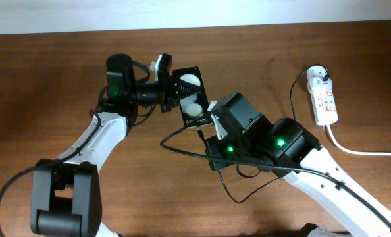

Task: Plug charger to phone and switch on socket
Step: 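Push the USB-C plug into the phone port with the right gripper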

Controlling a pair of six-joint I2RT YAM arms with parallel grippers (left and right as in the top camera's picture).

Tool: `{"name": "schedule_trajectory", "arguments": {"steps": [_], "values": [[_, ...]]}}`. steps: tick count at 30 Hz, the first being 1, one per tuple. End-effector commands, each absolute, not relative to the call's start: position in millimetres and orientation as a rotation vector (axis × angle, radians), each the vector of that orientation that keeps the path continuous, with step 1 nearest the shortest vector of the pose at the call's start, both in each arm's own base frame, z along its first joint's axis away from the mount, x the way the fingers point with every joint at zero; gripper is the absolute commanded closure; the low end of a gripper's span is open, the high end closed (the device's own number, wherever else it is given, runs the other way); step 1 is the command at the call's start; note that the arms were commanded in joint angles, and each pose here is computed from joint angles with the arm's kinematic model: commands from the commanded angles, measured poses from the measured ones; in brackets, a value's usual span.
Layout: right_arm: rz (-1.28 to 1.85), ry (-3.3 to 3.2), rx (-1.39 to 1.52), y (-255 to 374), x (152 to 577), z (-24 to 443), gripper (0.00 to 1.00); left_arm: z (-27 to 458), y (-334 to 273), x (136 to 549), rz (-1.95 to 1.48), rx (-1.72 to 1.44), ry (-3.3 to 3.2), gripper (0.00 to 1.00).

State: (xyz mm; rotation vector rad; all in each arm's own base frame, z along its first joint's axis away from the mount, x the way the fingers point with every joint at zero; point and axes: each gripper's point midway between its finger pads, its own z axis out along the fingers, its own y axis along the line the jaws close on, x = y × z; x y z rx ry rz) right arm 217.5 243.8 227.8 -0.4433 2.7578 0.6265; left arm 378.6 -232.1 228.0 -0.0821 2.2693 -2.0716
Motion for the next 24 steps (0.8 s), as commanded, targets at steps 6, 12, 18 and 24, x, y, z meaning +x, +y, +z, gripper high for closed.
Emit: {"name": "schedule_trajectory", "arguments": {"steps": [6,12,18,24], "values": [[0.623,2.766,-0.413,239.9,212.7,230.2,0.96,235.3,-232.3,380.7,-2.053,-0.021,2.237,1.00],[0.629,2.763,-0.399,238.0,210.8,233.2,0.96,234.8,-232.2,382.0,-2.025,0.014,2.219,1.00],[0.620,2.757,-0.376,237.5,213.9,233.5,0.96,236.2,-232.7,377.7,-2.063,0.006,2.237,1.00],[0.611,2.746,-0.366,237.4,216.7,234.1,0.96,236.8,-232.9,375.8,-2.074,0.017,2.238,1.00]]}}
